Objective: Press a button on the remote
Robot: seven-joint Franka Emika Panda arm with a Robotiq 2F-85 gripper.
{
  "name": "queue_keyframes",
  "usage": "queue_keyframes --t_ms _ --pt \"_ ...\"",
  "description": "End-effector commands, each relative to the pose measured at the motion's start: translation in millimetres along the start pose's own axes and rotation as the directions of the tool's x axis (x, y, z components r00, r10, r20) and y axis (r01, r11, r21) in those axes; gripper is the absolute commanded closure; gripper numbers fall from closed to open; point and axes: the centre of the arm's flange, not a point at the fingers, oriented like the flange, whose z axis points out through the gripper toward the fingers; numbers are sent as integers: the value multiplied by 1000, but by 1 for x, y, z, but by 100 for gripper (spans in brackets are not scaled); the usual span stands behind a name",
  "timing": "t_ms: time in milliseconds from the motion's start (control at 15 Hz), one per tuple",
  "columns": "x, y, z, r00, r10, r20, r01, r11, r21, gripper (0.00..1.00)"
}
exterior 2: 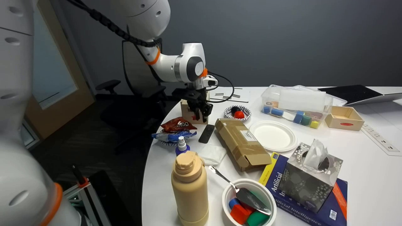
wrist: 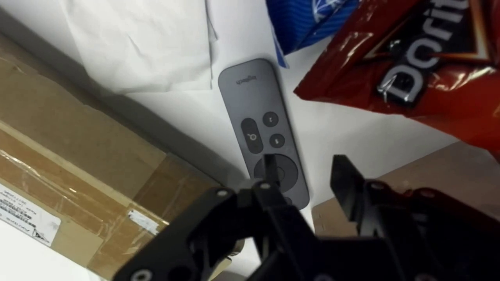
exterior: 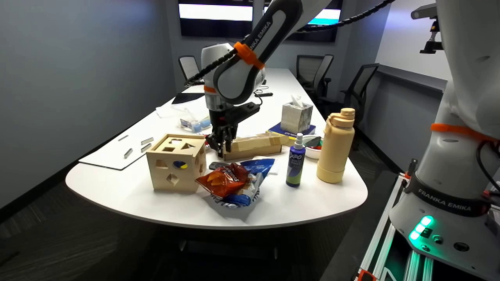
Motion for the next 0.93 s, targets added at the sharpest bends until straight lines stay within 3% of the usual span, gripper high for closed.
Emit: queue_keyframes --t_ms 0,133,867 --pt "9 3 4 1000 7 -24 -7 1000 15 88" --pt "14 3 7 1000 4 -20 -4 1000 13 99" --pt "32 13 30 993 -112 -41 116 989 89 100"
